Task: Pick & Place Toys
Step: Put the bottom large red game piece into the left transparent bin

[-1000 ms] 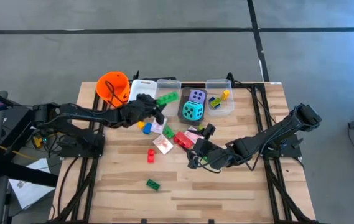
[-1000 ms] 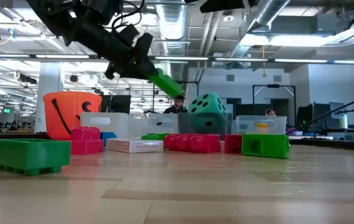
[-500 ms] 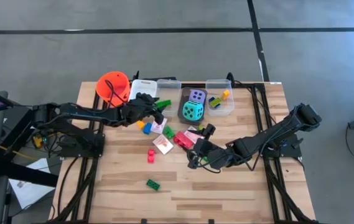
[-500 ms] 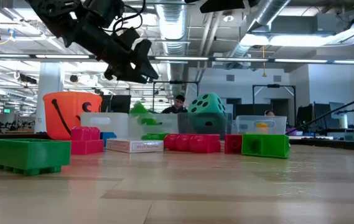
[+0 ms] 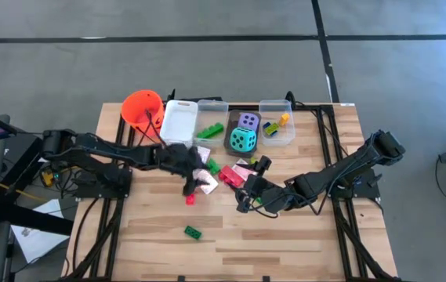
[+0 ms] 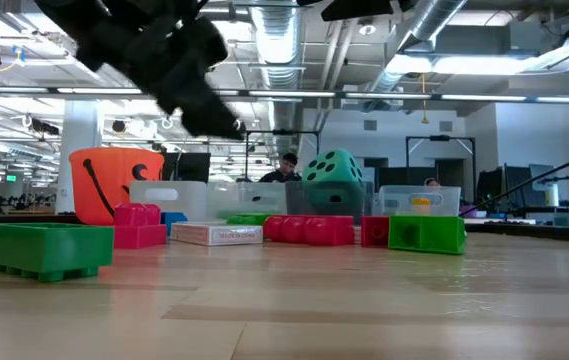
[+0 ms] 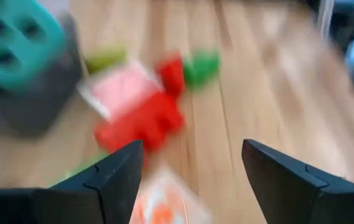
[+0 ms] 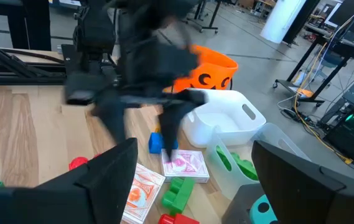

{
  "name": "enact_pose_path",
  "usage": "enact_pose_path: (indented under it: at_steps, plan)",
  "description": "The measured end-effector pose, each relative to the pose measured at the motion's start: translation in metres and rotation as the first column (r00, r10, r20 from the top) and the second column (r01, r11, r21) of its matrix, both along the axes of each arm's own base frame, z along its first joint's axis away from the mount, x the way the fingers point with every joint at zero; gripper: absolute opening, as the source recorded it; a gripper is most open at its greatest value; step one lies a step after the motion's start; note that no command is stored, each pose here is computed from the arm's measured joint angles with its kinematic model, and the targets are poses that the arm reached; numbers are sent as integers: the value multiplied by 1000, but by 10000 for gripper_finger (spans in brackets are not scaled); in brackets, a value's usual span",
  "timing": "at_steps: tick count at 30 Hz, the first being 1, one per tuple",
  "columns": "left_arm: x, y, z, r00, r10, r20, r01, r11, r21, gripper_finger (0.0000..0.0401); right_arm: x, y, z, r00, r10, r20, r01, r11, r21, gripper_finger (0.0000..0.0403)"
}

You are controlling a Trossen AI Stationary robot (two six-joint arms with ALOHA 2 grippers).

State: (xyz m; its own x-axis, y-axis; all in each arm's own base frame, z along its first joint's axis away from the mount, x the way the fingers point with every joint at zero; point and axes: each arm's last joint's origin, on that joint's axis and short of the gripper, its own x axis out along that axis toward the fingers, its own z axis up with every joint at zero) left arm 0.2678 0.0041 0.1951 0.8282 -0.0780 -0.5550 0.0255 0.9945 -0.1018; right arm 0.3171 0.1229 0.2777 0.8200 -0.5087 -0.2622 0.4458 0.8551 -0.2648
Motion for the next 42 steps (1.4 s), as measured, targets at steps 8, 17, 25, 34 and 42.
enact_pose_path:
  at_steps: [8,17,25,34,42]
  plan:
    - [-24,-31,-24,926,-178,-333,251,949,190,279,0,0,0,1000,1,-1,-1,1000,0,311]
    - [-29,-49,-26,798,-420,-433,598,644,477,299,0,0,0,1000,1,-2,-1,1000,0,311]
    - [-35,-49,-31,692,-474,-544,722,470,508,320,0,-1,-1,1000,-2,-8,2,1000,-3,311]
    - [-26,-51,-49,664,-475,-578,747,461,479,330,2,-5,-1,1000,-14,-8,14,1000,-3,311]
    - [-24,-52,-60,633,-470,-615,770,459,443,315,2,-5,-1,1000,-13,-8,13,1000,-3,311]
